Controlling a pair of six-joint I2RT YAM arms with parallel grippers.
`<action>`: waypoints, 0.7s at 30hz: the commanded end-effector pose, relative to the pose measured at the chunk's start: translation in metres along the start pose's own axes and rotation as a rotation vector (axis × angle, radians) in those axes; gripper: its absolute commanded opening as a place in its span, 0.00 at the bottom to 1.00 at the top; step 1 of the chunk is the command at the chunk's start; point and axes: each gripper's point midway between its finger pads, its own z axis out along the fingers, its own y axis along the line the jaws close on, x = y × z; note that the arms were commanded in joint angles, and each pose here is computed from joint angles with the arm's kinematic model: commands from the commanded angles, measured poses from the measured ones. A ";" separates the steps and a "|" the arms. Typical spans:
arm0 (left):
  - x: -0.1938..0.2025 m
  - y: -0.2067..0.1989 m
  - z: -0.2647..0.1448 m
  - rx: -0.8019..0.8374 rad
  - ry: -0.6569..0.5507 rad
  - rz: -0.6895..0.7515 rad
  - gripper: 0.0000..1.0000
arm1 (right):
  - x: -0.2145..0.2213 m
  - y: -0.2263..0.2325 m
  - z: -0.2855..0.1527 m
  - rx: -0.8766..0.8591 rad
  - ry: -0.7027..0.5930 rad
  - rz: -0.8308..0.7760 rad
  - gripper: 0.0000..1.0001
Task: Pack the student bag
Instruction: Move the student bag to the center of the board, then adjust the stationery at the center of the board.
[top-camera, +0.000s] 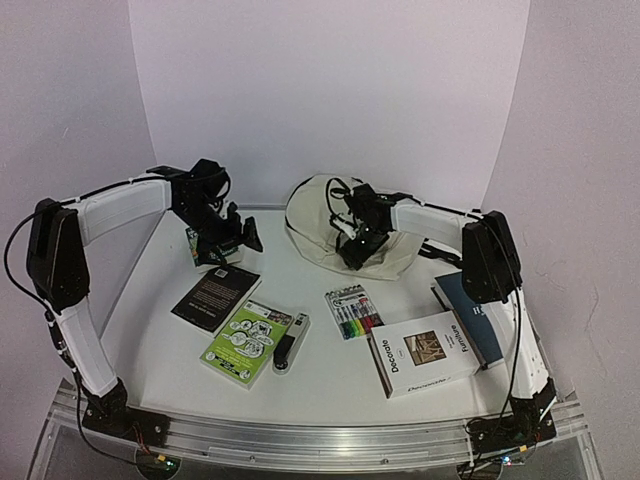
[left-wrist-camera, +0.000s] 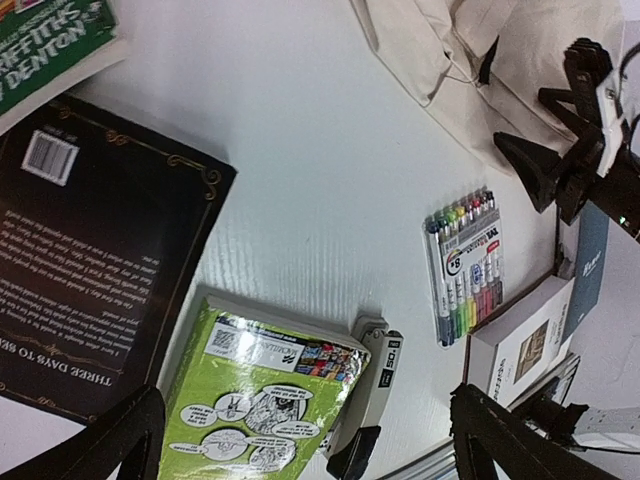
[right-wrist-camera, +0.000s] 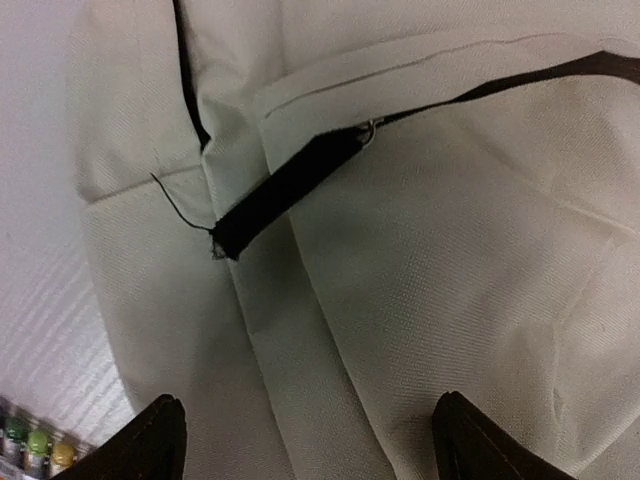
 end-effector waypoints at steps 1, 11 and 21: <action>-0.002 -0.041 0.018 0.032 -0.004 0.110 1.00 | 0.027 -0.010 -0.001 0.053 0.080 -0.047 0.68; 0.032 -0.146 0.080 0.102 -0.025 0.431 1.00 | 0.033 -0.031 -0.031 -0.062 0.017 0.039 0.00; 0.041 -0.188 0.153 -0.035 -0.082 0.570 1.00 | 0.016 -0.044 -0.062 -0.203 -0.100 0.125 0.00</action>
